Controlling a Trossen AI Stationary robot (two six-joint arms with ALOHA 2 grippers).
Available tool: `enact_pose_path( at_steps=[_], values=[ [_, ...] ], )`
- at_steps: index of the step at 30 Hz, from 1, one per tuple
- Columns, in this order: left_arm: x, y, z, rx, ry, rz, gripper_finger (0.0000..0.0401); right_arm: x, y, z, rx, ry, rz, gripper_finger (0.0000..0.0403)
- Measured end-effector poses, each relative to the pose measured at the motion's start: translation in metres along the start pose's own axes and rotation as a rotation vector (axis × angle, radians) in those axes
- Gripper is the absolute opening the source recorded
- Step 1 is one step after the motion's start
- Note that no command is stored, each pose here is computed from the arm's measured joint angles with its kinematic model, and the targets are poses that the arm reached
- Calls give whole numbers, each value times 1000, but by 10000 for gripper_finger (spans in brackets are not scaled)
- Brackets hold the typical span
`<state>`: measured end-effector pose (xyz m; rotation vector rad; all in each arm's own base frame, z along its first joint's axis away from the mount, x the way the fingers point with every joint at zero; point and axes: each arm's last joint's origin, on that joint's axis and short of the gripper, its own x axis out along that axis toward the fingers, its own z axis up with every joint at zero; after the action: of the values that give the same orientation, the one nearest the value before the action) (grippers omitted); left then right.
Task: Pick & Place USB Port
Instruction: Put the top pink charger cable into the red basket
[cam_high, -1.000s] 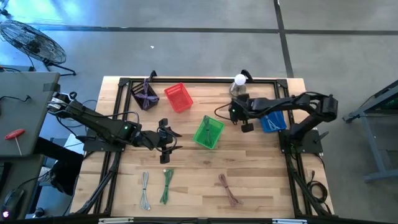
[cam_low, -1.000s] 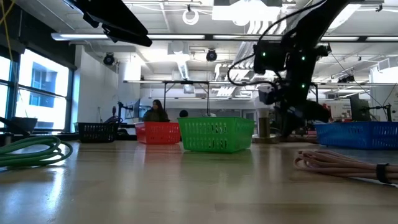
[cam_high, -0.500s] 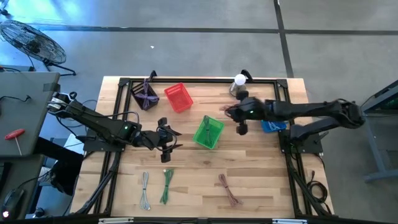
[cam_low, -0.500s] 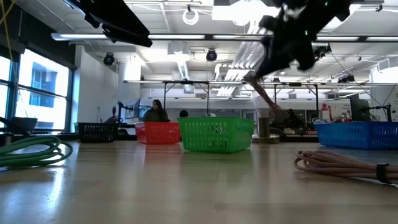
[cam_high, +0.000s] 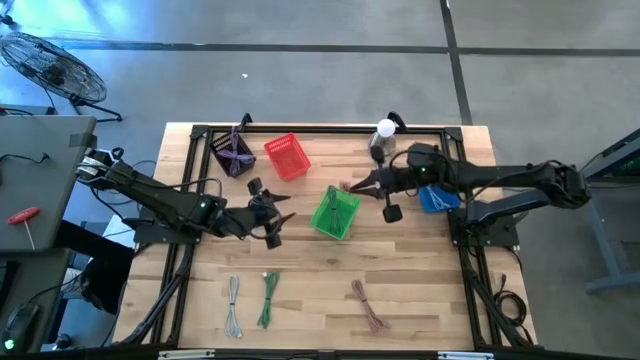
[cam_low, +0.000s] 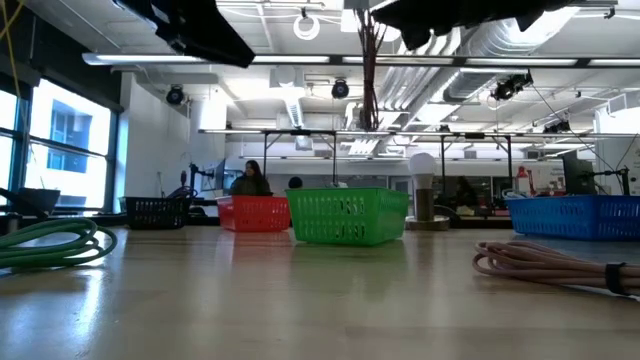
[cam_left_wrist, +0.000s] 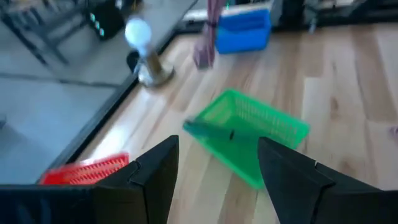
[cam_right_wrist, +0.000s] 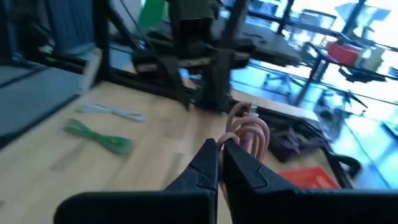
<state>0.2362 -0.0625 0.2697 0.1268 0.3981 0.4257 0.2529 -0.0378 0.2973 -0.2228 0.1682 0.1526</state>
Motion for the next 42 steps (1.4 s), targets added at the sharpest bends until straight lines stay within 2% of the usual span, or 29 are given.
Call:
enact_pose_path(
  at_steps=[5, 12, 20, 27, 32, 39, 42],
  values=[
    [2, -1, 16, 33, -127, -113, 211, 3, 11, 8, -19, -65, 62, 0],
    [16, 16, 30, -33, -236, -294, 211, 6, 28, 20, -49, -154, 127, 0],
    [54, 20, 32, -75, -333, -475, 211, 8, 43, 26, -73, -198, 179, 0],
    [84, 10, 27, -79, -420, -516, 211, 8, 43, 25, -69, -182, 179, 0],
    [99, 1, 31, -5, -432, -504, 211, 9, 43, 21, -77, -156, 185, 0],
    [114, -8, 39, 0, -429, -526, 210, 16, 44, 15, -69, -122, 191, 0],
    [116, -8, 39, 46, -423, -502, 190, 16, 44, 14, -71, -116, 193, 0]
  ],
)
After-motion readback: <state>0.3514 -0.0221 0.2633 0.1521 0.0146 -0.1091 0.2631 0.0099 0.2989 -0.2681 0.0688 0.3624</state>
